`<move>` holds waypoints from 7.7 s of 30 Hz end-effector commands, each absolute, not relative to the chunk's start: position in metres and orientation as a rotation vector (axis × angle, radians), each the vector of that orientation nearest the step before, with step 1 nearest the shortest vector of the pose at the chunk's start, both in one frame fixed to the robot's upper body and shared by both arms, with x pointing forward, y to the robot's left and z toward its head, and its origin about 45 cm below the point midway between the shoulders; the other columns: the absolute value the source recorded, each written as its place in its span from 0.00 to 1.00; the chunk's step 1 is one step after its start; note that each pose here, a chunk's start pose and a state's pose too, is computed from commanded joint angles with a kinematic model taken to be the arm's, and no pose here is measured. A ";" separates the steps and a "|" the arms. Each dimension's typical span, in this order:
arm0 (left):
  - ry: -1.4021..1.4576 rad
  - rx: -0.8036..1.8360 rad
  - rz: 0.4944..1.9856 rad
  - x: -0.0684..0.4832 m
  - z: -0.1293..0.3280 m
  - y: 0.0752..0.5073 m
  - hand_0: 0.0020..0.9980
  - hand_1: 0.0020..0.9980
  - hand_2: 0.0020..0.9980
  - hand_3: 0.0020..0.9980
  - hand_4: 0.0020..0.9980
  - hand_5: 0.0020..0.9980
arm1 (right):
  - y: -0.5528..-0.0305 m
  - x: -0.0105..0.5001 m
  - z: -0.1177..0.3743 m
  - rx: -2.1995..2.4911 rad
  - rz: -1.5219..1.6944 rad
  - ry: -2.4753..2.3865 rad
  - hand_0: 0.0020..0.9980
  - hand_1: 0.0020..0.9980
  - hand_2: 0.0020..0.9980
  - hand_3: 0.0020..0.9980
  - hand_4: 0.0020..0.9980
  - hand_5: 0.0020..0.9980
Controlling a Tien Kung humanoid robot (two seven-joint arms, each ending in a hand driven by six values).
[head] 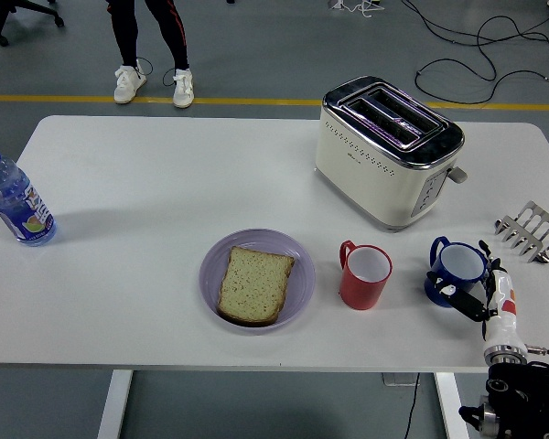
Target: Pick up the cup,pour liquid into bread,place the cup on the desk
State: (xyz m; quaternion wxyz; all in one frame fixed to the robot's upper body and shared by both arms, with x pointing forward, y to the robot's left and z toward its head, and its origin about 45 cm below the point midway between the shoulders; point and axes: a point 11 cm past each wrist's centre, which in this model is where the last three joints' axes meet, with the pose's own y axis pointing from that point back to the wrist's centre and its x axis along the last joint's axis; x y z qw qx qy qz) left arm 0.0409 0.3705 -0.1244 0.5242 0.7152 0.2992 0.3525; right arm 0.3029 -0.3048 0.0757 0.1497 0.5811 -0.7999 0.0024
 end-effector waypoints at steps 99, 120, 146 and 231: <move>0.735 1.700 0.861 0.044 -0.124 0.369 0.66 0.69 0.71 0.59 0.32 0.88 | -0.059 0.388 0.283 1.417 1.724 -0.734 0.28 0.29 0.45 0.52 0.74 0.05; 0.737 1.705 0.857 0.042 -0.124 0.370 0.66 0.69 0.71 0.59 0.32 0.88 | -0.048 0.380 0.258 1.180 1.750 -0.413 0.33 0.32 0.48 0.54 0.70 0.05; 0.737 1.703 0.862 0.042 -0.124 0.370 0.66 0.69 0.71 0.59 0.32 0.88 | -0.098 0.388 0.304 1.871 1.039 -1.078 0.27 0.29 0.45 0.53 0.66 0.05; 0.719 1.717 0.832 0.036 -0.125 0.371 0.66 0.69 0.71 0.59 0.31 0.88 | -0.352 0.314 0.098 1.810 0.554 -1.975 0.50 0.47 0.56 0.58 0.67 0.10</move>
